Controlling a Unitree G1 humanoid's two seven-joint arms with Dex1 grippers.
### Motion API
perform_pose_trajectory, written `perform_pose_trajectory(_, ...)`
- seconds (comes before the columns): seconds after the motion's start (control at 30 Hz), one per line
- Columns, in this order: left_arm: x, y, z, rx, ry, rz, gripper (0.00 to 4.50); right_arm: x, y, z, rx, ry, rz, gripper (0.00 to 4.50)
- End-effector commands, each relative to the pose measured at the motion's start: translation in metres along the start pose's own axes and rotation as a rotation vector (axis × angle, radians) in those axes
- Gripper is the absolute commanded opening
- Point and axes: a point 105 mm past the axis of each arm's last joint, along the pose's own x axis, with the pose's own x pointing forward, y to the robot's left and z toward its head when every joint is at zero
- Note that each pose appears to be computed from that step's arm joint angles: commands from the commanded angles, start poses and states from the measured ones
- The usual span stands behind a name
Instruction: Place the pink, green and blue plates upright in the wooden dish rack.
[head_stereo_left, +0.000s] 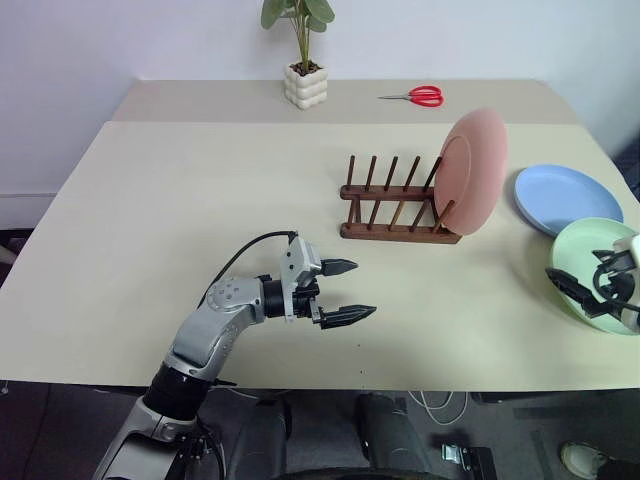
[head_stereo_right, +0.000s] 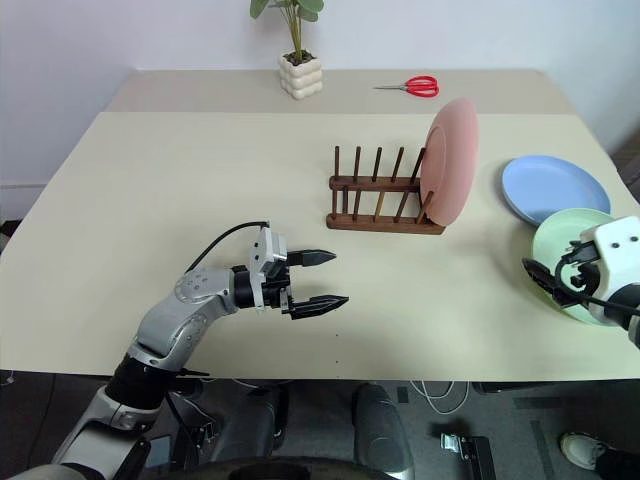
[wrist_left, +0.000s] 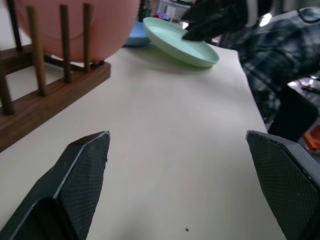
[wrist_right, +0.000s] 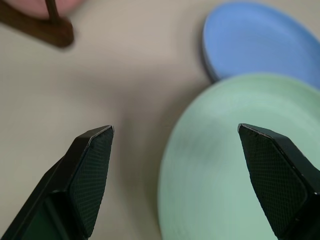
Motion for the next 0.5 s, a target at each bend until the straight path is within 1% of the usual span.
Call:
perform_pose_trajectory(0.03,0.004,-0.003,0.008,0.032,-0.029,-0.013,4.5,0.006,-0.001,-0.007,-0.033,0.021,-0.028,4.04)
perform_pose_trajectory(0.13,0.003,-0.004,0.008,0.026,-0.033,0.002,4.5,0.014,0.001,-0.017,-0.085,0.062,-0.032,4.04)
perform_pose_trajectory(0.23,0.0,-0.004,0.008,0.027,-0.033,0.021,4.5,0.019,0.001,-0.019,-0.124,0.08,-0.034,3.29)
perform_pose_trajectory(0.3,0.0,-0.004,0.008,0.028,-0.032,0.028,4.5,0.021,0.0,-0.02,-0.15,0.093,-0.039,2.37)
perform_pose_trajectory(0.43,0.0,-0.004,0.008,0.026,-0.033,0.032,4.5,0.021,-0.001,-0.02,-0.167,0.099,-0.039,0.34)
perform_pose_trajectory(0.47,0.0,-0.004,0.008,0.026,-0.033,0.033,4.5,0.021,-0.001,-0.019,-0.169,0.098,-0.039,0.02)
perform_pose_trajectory(0.5,0.0,-0.004,0.008,0.027,-0.032,0.035,4.5,0.02,0.0,-0.018,-0.176,0.096,-0.035,0.02)
